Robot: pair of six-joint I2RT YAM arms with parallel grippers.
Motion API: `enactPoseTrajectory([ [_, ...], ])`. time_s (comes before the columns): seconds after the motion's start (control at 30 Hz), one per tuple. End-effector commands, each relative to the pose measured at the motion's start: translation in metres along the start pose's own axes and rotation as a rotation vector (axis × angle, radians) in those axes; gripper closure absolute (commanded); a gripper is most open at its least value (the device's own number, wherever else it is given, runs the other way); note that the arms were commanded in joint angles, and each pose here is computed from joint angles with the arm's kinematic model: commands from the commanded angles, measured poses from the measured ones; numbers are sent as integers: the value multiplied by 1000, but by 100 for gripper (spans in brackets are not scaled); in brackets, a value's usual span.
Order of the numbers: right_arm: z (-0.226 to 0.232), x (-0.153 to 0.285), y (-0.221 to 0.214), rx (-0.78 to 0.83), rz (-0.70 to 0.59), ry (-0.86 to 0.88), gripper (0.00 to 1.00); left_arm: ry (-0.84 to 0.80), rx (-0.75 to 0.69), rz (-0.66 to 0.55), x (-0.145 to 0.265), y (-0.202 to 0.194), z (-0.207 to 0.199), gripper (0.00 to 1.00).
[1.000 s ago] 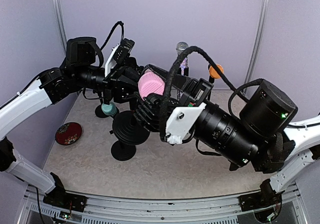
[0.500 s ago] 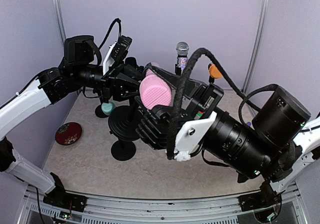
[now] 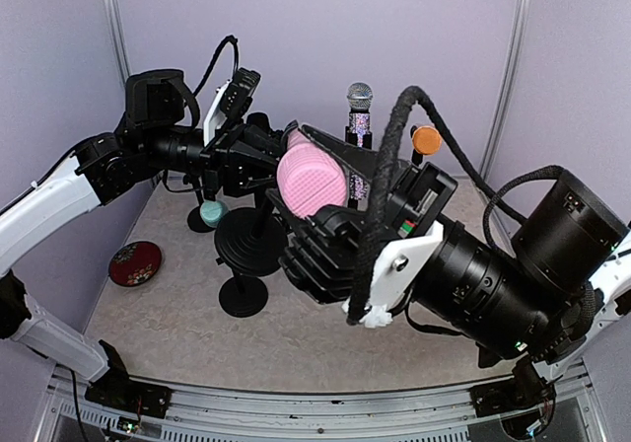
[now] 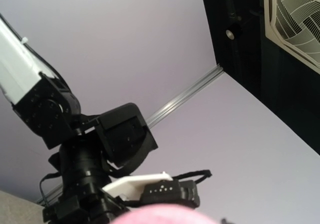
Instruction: Remove the microphone from the stand
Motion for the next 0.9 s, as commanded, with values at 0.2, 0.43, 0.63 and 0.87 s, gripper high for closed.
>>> enactPoseTrajectory([
  [0.2, -74, 31, 39, -228, -255, -167, 100, 326, 205, 132, 19, -45, 52, 100],
  [0.43, -80, 34, 24, -262, -185, -196, 100, 318, 206, 131, 16, -45, 55, 100],
  [0.63, -79, 29, -24, -317, -14, -253, 100, 251, 180, 99, 6, -26, 48, 100],
  [0.87, -87, 26, -98, -280, 238, -419, 100, 150, 138, 43, -9, 14, 35, 100],
])
Point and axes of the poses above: each gripper's point midway between its finger pads, its own x axis back along the fingers, its own z axis along the line the jaws close on, y = z × x, the point moved 10 cm from there along x, back along the fingers, and after that the axes turned 2 degrees about -x, right-handed, at the moved point
